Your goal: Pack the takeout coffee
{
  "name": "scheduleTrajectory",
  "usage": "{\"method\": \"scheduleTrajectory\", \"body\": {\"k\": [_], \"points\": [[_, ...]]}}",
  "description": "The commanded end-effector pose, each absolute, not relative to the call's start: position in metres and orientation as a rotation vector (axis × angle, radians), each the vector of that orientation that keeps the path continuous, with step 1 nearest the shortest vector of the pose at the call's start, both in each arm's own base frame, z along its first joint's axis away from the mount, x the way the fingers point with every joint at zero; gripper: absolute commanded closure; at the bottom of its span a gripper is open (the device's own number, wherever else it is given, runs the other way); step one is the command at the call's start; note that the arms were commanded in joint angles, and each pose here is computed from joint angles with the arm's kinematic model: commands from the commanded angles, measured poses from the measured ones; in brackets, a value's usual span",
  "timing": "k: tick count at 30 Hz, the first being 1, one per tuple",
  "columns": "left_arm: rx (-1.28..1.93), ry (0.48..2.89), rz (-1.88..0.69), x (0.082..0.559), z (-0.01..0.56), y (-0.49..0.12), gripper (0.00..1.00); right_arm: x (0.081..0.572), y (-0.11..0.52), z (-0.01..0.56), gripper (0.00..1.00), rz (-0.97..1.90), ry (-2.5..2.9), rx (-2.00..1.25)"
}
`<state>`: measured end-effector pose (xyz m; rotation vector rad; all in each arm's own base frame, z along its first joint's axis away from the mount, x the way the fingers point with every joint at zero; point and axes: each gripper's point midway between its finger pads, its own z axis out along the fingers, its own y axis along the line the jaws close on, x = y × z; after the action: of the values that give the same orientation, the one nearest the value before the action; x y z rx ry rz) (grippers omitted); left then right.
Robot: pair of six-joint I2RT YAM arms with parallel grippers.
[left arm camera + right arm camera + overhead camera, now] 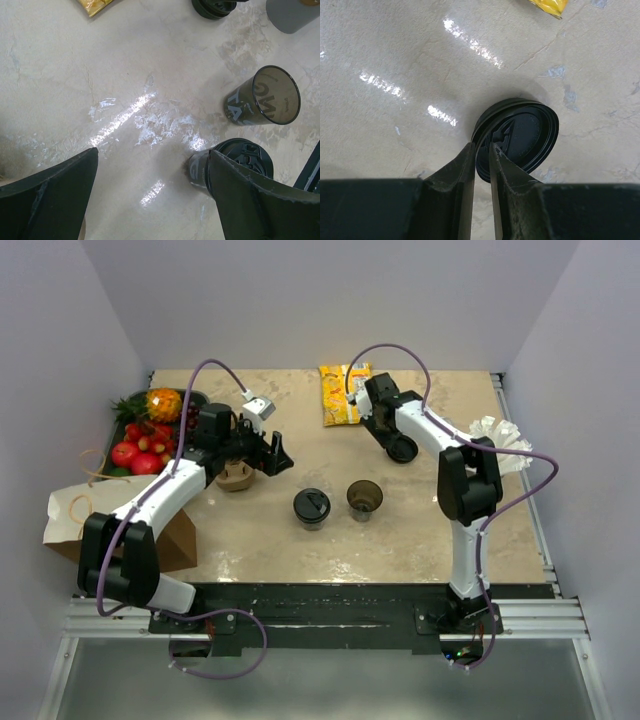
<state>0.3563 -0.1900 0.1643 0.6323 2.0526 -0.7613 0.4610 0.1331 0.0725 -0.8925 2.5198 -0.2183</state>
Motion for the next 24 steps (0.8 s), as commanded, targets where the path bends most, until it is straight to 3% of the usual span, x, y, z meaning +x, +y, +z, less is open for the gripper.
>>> {"method": "scheduleTrajectory", "body": {"k": [1, 14, 24], "points": [[0.624, 2.016, -0.778, 0.362, 0.172, -0.192, 0.04, 0.463, 0.124, 0.084, 0.79, -0.232, 2.507, -0.850], [0.614, 2.027, -0.788, 0.363, 0.168, -0.192, 0.04, 0.461, 0.121, 0.070, 0.82, -0.167, 2.560, -0.841], [0.604, 2.037, -0.795, 0.364, 0.165, -0.192, 0.04, 0.453, 0.135, 0.071, 0.73, -0.033, 2.563, -0.854]]}}
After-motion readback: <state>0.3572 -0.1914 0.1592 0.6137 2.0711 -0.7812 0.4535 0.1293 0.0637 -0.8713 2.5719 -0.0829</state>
